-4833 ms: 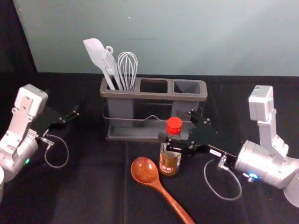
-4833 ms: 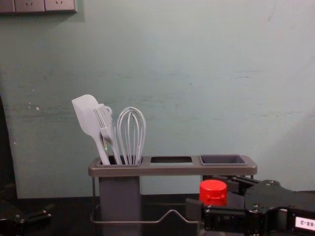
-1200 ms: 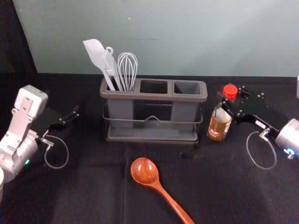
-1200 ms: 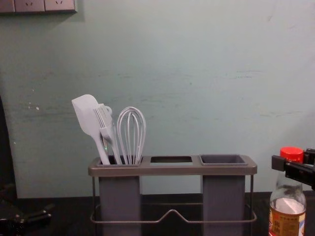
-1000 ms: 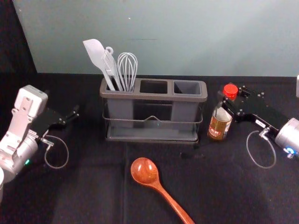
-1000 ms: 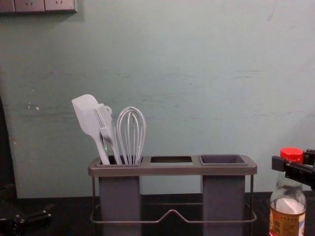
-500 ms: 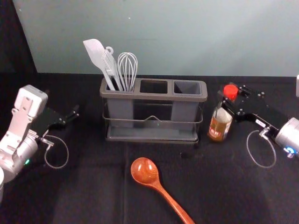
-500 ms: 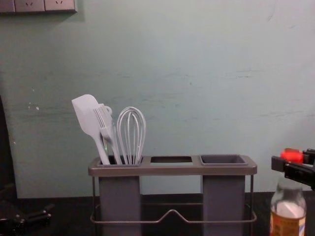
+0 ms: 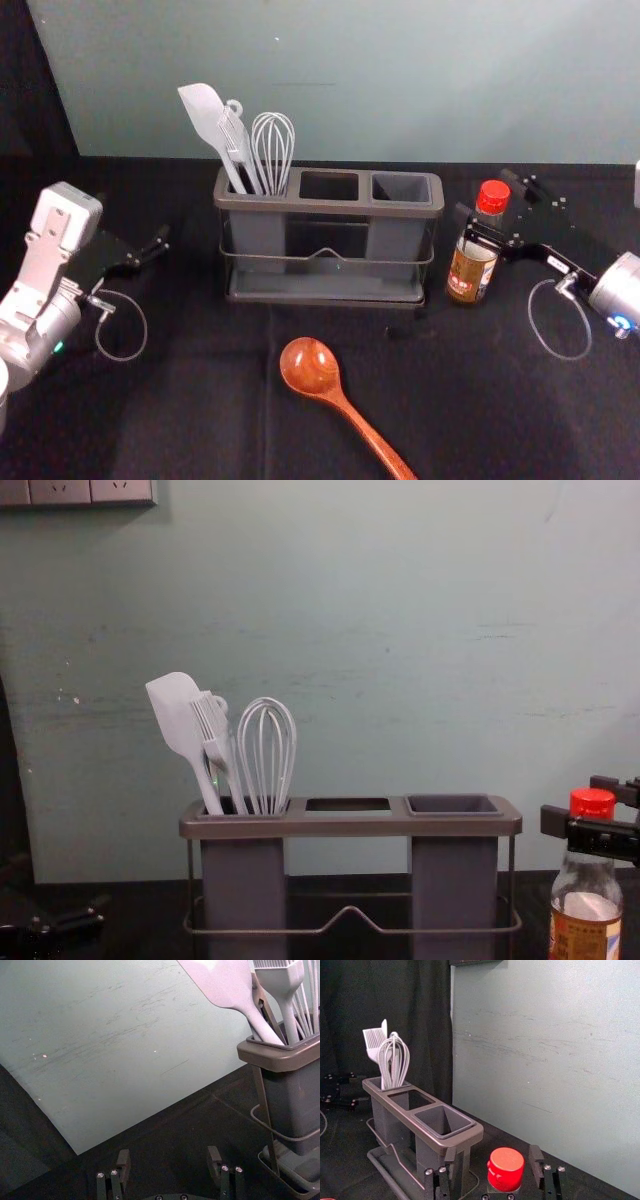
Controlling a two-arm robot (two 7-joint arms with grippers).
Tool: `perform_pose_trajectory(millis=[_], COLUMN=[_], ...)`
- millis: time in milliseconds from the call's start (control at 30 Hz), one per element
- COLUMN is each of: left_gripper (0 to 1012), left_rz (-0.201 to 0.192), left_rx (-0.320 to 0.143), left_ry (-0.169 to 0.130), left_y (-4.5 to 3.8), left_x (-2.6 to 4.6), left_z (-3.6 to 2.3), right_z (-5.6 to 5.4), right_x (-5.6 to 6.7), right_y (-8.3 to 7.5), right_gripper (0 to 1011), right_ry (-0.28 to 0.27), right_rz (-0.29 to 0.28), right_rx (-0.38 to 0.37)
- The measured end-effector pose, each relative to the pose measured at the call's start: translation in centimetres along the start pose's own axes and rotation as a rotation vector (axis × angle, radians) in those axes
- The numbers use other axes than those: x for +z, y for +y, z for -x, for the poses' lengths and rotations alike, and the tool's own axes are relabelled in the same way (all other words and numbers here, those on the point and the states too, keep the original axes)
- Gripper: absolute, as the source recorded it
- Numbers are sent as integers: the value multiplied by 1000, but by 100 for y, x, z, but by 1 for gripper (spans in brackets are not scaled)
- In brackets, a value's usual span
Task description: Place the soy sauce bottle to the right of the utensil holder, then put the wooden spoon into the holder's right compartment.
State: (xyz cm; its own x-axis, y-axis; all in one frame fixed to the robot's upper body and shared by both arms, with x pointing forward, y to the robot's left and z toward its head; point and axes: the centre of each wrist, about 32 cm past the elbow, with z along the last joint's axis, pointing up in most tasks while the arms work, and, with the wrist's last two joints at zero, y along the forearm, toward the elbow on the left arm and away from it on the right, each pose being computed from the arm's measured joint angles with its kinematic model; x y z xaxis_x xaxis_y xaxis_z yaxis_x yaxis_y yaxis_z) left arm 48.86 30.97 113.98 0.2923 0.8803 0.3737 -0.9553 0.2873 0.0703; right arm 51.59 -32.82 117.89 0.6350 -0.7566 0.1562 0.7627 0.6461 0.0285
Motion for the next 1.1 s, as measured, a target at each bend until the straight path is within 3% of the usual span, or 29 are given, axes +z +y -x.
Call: perform_pose_trajectory(millis=[167, 567, 867, 1100], left_gripper=[1005, 1005, 1005, 1005], left_rz=[0, 0, 0, 0], left_rx=[0, 0, 0, 0], left_ry=[0, 0, 0, 0], left_y=[0, 0, 0, 0], left_x=[0, 0, 0, 0], left_z=[0, 0, 0, 0], right_z=[1, 27, 33, 124], right_x=[-1, 73, 299, 559], right_y=[-1, -50, -186, -336], right_gripper=[1003, 1000, 1000, 1000], right_ry=[1, -33, -30, -46], right_rz=[0, -2, -47, -85], right_rx=[0, -30, -42, 33])
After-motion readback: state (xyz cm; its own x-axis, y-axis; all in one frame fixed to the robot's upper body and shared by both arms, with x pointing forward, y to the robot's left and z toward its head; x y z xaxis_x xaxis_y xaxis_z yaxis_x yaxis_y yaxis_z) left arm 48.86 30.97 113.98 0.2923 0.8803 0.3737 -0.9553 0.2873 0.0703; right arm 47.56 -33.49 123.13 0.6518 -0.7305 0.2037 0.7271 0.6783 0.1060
